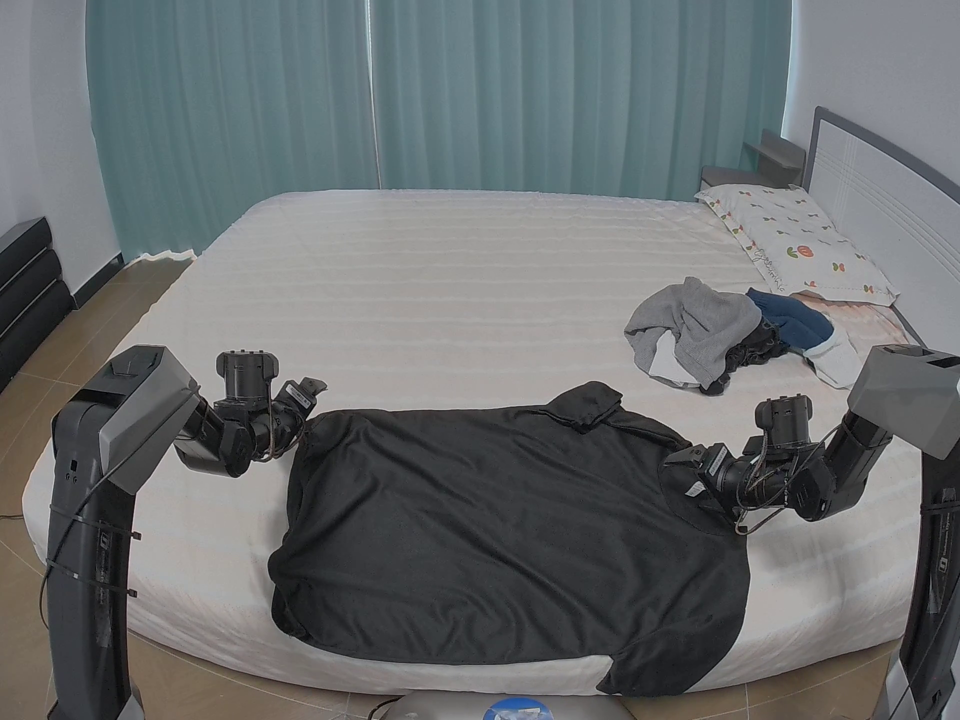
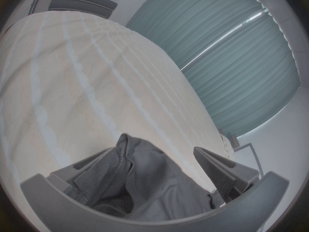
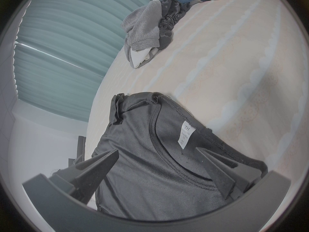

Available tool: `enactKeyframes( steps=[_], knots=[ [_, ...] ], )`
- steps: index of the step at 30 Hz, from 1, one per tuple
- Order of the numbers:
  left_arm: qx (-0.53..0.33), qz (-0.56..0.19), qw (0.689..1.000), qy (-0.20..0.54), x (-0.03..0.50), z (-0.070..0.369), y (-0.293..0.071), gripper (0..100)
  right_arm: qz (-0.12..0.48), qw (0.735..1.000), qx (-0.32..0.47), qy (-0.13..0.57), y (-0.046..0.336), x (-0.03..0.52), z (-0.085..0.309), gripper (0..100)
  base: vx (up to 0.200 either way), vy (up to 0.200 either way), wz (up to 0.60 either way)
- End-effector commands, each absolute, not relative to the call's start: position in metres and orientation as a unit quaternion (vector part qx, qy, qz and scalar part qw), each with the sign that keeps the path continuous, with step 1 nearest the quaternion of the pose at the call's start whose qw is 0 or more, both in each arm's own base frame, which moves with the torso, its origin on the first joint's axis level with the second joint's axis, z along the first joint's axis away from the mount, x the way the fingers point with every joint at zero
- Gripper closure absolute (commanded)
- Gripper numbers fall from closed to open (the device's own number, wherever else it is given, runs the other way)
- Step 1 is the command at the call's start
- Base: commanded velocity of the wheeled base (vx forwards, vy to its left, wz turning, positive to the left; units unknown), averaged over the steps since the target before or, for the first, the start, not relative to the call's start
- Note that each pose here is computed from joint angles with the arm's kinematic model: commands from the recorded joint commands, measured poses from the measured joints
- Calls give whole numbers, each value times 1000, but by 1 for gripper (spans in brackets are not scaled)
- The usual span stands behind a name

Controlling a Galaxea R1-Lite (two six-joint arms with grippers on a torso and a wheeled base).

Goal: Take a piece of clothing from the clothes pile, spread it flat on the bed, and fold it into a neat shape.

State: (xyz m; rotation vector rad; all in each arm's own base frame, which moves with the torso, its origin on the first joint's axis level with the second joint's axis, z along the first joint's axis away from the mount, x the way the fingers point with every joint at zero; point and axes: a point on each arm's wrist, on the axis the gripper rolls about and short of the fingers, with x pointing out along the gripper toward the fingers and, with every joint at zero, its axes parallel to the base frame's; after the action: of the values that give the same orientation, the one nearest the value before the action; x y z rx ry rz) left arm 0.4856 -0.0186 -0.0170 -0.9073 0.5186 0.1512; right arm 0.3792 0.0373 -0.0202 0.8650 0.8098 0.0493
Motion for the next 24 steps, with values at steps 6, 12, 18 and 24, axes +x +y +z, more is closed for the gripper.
enactKeyframes(
  steps=[6, 12, 18, 24],
  knots=[
    [-439, 63, 868, 223, 483, -8, -21, 0, 23, 828, 407, 384, 37, 379, -22, 0, 0, 0, 0],
    [-434, 57, 867, 239, 482, -15, -29, 0, 22, 828, 407, 384, 37, 379, -23, 0, 0, 0, 0],
    [-433, 46, 863, 255, 478, -20, -34, 0, 23, 828, 407, 384, 38, 379, -23, 0, 0, 0, 0],
    [-400, 38, 876, 266, 478, -32, -34, 0, 23, 828, 407, 384, 38, 379, -23, 0, 0, 0, 0]
  ],
)
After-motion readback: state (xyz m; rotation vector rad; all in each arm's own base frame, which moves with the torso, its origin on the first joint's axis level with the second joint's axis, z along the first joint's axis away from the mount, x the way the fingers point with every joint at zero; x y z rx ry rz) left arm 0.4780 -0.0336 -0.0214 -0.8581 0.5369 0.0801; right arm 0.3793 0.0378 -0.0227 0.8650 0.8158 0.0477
